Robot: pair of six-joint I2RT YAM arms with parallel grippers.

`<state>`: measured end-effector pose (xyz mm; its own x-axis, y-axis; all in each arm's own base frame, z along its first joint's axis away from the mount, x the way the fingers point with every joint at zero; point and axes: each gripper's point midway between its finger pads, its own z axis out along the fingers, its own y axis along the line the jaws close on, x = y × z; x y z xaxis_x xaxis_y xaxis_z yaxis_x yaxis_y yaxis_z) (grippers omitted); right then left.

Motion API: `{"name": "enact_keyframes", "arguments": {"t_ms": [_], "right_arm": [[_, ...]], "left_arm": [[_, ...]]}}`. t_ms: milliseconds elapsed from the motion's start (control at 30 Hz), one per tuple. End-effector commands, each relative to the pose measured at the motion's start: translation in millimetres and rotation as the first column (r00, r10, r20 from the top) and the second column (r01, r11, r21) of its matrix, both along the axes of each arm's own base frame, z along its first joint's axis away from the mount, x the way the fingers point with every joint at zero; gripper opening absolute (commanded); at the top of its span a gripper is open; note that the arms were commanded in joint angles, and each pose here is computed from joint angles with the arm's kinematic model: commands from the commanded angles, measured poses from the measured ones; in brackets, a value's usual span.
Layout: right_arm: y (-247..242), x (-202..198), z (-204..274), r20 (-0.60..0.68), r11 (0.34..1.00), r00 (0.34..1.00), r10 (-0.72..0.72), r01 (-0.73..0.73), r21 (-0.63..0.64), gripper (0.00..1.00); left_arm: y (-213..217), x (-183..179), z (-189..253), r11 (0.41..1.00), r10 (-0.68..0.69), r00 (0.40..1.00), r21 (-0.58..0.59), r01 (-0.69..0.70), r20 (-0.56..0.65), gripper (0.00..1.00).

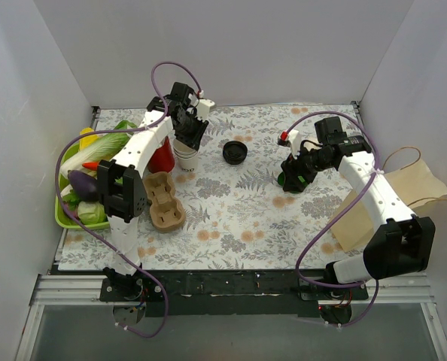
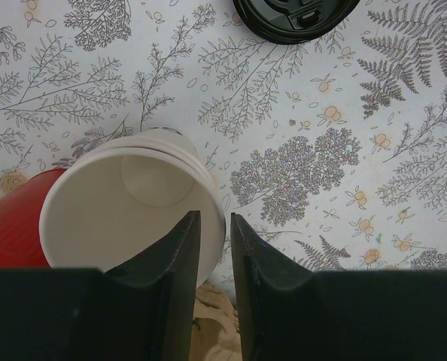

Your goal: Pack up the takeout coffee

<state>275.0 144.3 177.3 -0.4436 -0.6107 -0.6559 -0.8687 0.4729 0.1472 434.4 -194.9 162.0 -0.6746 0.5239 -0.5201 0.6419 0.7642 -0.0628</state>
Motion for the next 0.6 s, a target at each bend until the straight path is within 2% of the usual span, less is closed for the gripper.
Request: {"name": "enact_keyframes", "arguments": {"t_ms": [0, 100, 367, 567], "right_arm": [[2, 2, 8, 0.035, 1.000, 0.999, -0.003, 0.002, 0.012, 0.72], [2, 3, 7, 0.036, 1.000, 0.999, -0.003, 0.003, 0.012, 0.72], [3, 4, 7, 0.036, 1.000, 0.999, -0.002, 0.002, 0.010, 0.71], [3, 7, 8, 0.044, 1.000, 0.999, -0.007, 0.006, 0.009, 0.71]], "left_arm": [[-1, 4, 13, 1.000, -0.005, 1.000, -0.014, 0.005, 0.026, 0.22], [-2, 4, 13, 1.000, -0.009, 1.000, -0.011, 0.009, 0.024, 0.18], [3, 5, 17, 1.000, 0.000, 0.999, 0.011, 0.000, 0.034, 0.00], [12, 8, 29, 0.998, -0.007, 0.997, 0.058, 0.002, 0.074, 0.00]]}}
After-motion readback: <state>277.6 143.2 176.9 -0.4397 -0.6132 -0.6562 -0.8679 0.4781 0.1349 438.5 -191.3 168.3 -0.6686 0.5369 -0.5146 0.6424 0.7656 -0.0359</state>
